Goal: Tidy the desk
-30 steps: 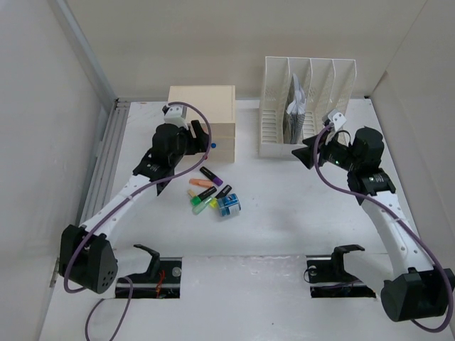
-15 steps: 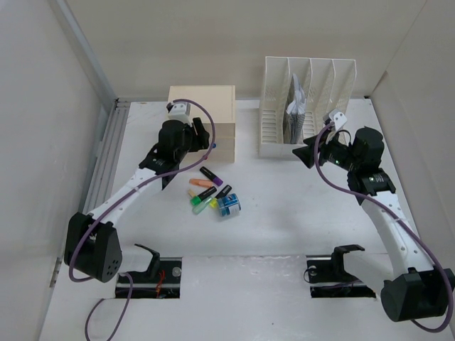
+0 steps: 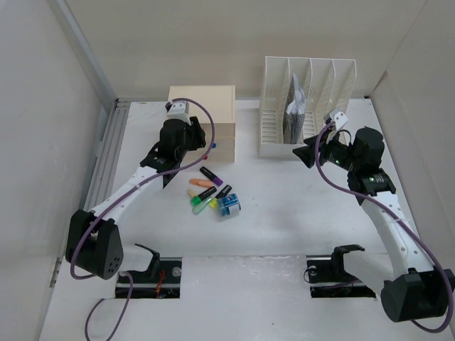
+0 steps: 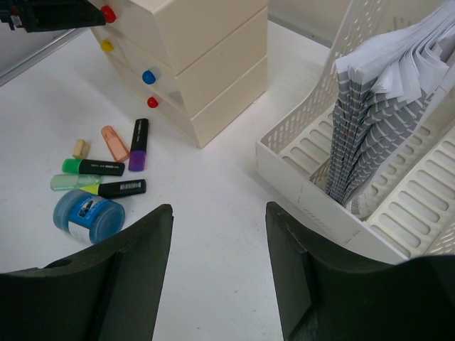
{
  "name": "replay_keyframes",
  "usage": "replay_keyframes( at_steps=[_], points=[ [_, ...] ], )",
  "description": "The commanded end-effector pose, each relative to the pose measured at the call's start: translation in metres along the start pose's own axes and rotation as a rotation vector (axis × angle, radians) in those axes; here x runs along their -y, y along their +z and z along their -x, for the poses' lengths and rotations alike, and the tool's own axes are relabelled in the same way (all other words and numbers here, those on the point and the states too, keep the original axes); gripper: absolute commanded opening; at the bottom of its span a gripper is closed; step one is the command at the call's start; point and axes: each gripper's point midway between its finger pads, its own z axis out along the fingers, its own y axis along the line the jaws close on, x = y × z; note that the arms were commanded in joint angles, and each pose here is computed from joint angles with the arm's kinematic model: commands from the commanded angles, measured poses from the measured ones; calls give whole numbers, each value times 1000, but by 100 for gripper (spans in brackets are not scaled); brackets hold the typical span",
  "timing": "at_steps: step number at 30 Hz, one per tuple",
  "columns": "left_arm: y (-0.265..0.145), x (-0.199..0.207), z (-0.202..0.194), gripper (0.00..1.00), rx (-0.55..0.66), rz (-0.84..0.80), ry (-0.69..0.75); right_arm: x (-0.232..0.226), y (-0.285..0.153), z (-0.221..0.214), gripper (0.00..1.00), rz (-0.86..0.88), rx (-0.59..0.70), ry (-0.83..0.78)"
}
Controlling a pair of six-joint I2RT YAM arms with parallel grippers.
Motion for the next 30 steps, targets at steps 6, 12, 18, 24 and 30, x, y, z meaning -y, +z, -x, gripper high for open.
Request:
replay_keyframes(
  at_steps=[6, 12, 18, 24, 30],
  points=[
    [12, 16, 25, 33, 55, 16, 4, -3, -7, 32, 60, -4, 81, -50],
    [14, 25, 21, 31, 54, 37, 30, -4, -7, 32, 60, -4, 81, -41],
    [14, 24, 18, 19, 52, 73, 41, -5, -9, 35, 60, -4, 89, -47],
    [8, 24, 18, 9, 57, 81, 43, -7, -9, 35, 60, 5, 89, -47],
    [-8, 26, 7, 7, 32, 72, 60, -6, -9, 36, 60, 5, 96, -53]
  ],
)
